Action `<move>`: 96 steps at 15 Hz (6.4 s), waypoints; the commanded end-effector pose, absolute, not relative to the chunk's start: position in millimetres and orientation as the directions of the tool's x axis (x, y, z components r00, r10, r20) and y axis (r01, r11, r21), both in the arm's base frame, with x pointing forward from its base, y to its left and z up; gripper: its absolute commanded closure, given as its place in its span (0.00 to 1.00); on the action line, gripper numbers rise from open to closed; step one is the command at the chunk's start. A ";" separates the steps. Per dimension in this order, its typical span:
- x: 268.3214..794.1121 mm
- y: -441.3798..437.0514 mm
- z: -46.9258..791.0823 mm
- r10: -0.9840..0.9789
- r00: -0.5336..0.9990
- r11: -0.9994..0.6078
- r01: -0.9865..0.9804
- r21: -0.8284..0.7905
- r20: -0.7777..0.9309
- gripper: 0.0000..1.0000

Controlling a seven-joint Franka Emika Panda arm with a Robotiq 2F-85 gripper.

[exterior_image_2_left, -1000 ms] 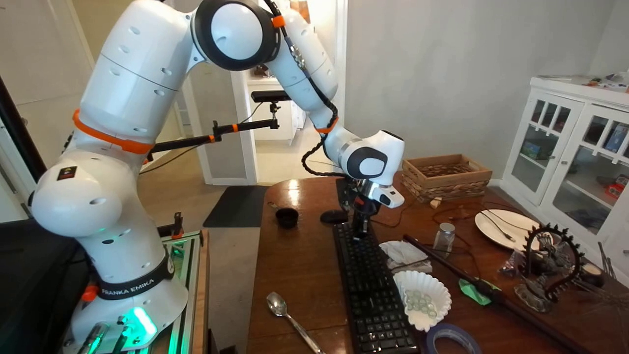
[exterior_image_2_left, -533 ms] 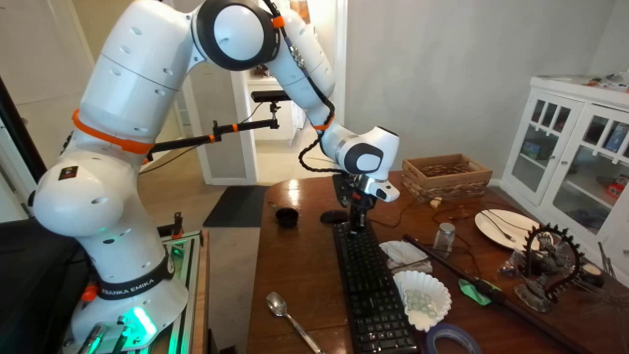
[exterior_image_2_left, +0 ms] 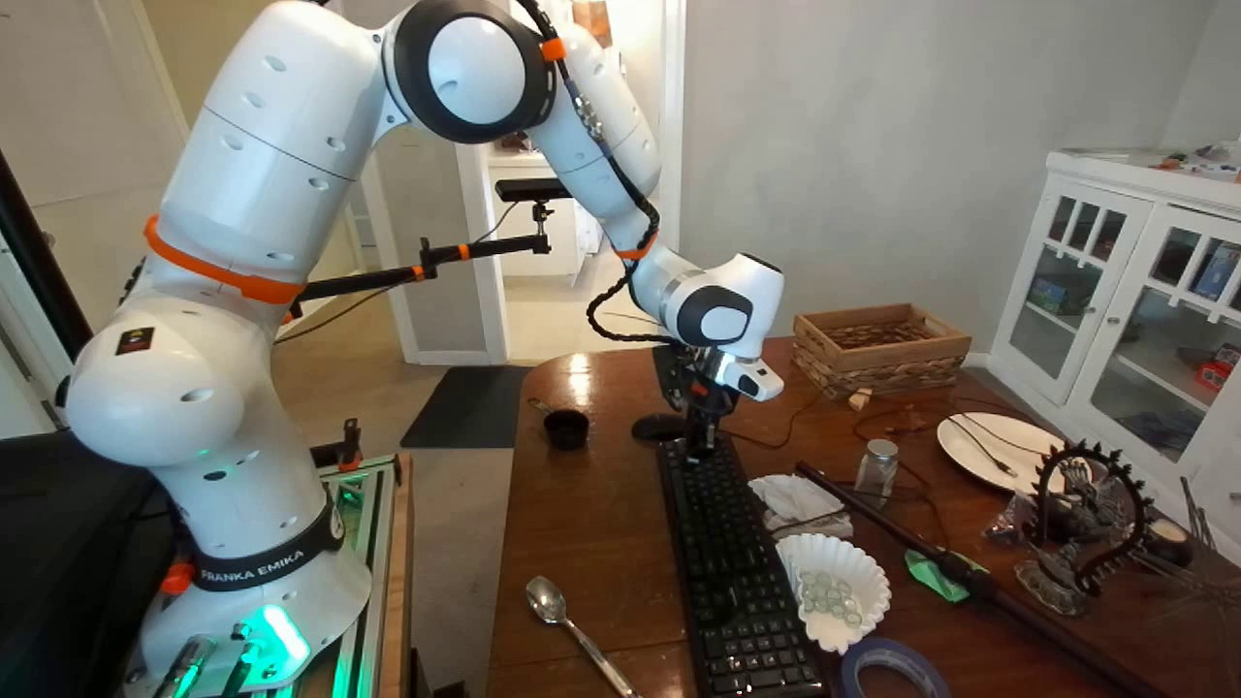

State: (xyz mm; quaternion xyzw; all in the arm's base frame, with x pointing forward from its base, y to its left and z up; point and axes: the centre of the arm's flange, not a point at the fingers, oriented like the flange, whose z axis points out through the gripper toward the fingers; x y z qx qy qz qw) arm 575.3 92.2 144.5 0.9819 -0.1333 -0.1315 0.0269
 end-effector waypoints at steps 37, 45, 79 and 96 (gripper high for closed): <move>579.6 109.9 139.2 -0.181 0.942 -0.983 -0.171 0.063 -0.283 1.00; 572.2 79.6 156.6 -0.254 0.928 -0.967 -0.243 0.071 -0.271 1.00; 571.7 12.2 125.0 -0.330 0.911 -0.944 -0.326 0.060 -0.246 1.00; 577.8 16.0 123.8 -0.296 0.925 -0.955 -0.294 0.046 -0.237 1.00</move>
